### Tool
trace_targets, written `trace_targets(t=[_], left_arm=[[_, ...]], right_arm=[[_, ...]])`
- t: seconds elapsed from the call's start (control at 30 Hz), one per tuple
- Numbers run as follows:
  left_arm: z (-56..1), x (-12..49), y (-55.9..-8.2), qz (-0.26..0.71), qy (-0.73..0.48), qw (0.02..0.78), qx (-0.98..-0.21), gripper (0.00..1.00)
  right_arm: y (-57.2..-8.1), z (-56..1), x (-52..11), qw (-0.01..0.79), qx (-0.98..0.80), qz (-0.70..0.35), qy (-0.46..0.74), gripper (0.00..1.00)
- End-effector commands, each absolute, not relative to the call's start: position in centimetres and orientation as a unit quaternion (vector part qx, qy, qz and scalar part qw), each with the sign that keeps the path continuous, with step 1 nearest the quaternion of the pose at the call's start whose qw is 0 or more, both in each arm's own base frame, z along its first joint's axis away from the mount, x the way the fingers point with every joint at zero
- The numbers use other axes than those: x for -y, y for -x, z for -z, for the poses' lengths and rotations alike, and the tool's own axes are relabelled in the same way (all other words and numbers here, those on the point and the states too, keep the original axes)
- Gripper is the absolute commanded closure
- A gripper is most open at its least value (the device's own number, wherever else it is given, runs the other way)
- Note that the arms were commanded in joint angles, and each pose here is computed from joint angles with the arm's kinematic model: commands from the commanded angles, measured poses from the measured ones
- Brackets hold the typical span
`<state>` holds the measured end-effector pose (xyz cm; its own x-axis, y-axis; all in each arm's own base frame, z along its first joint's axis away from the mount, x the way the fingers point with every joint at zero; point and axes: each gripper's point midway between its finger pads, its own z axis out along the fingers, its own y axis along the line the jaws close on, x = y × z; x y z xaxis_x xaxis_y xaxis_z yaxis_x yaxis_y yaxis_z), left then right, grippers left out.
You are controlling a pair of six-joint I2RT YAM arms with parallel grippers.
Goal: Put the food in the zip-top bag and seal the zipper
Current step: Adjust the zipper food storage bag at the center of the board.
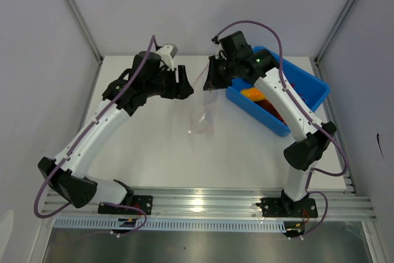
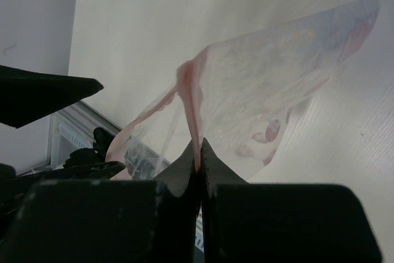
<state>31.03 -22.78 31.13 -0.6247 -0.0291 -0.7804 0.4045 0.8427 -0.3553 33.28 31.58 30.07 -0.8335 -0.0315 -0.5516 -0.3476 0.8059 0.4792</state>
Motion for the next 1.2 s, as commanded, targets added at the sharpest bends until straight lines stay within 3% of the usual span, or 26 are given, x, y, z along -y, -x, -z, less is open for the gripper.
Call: trace_targets(t=[0.0,0.1,0.17,0.2,0.27,0.3,0.37,0.67,0.77,0.83,0.97,1.17], left_arm=[[-31.1,23.3,-31.4,0.261,-0.112,0.415,-0.864,0.3],[-30.4,24.1,-32.1,0.262,-0.115,0.403,-0.87,0.33],[-31.3,24.4,-32.5,0.267,-0.117,0.406,-0.866,0.4],[-30.6,24.7,-32.7,0.264,-0.118,0.395,-0.872,0.58],[-31.1,24.9,-32.8,0.265,-0.118,0.39,-0.874,0.73],[-31.0,24.9,-32.8,0.264,-0.119,0.387,-0.876,0.9],[-30.5,24.7,-32.8,0.254,-0.116,0.376,-0.884,0.99],[-33.8,19.4,-32.3,0.173,-0.045,0.441,-0.88,0.99],[-34.2,19.0,-32.2,0.165,-0.037,0.443,-0.88,1.0],[-33.7,19.2,-32.2,0.166,-0.031,0.433,-0.886,0.99],[-32.6,19.2,-32.8,0.15,-0.012,0.409,-0.9,1.0],[-30.7,17.3,-34.1,0.06,0.013,0.379,-0.923,0.99]], right_arm=[[-32.7,-34.1,-32.2,0.303,-0.881,-0.341,0.128,1.0],[-32.5,-34.2,-32.3,0.299,-0.879,-0.348,0.132,1.0],[-32.4,-34.0,-32.3,0.292,-0.88,-0.35,0.134,1.0],[-32.5,-33.9,-32.0,0.291,-0.881,-0.348,0.132,1.0],[-32.6,-33.7,-31.7,0.285,-0.882,-0.352,0.129,1.0],[-32.8,-33.6,-31.5,0.284,-0.882,-0.355,0.127,1.0],[-33.2,-33.1,-30.8,0.276,-0.884,-0.358,0.12,1.0],[-35.5,-30.2,-27.9,0.265,-0.901,-0.328,0.106,1.0],[-36.0,-29.2,-28.1,0.256,-0.904,-0.326,0.106,0.86],[-36.1,-28.8,-28.5,0.248,-0.904,-0.333,0.106,0.83],[-36.6,-28.7,-29.0,0.242,-0.904,-0.337,0.104,0.49],[-37.6,-31.5,-26.5,0.286,-0.906,-0.303,0.073,0.24]])
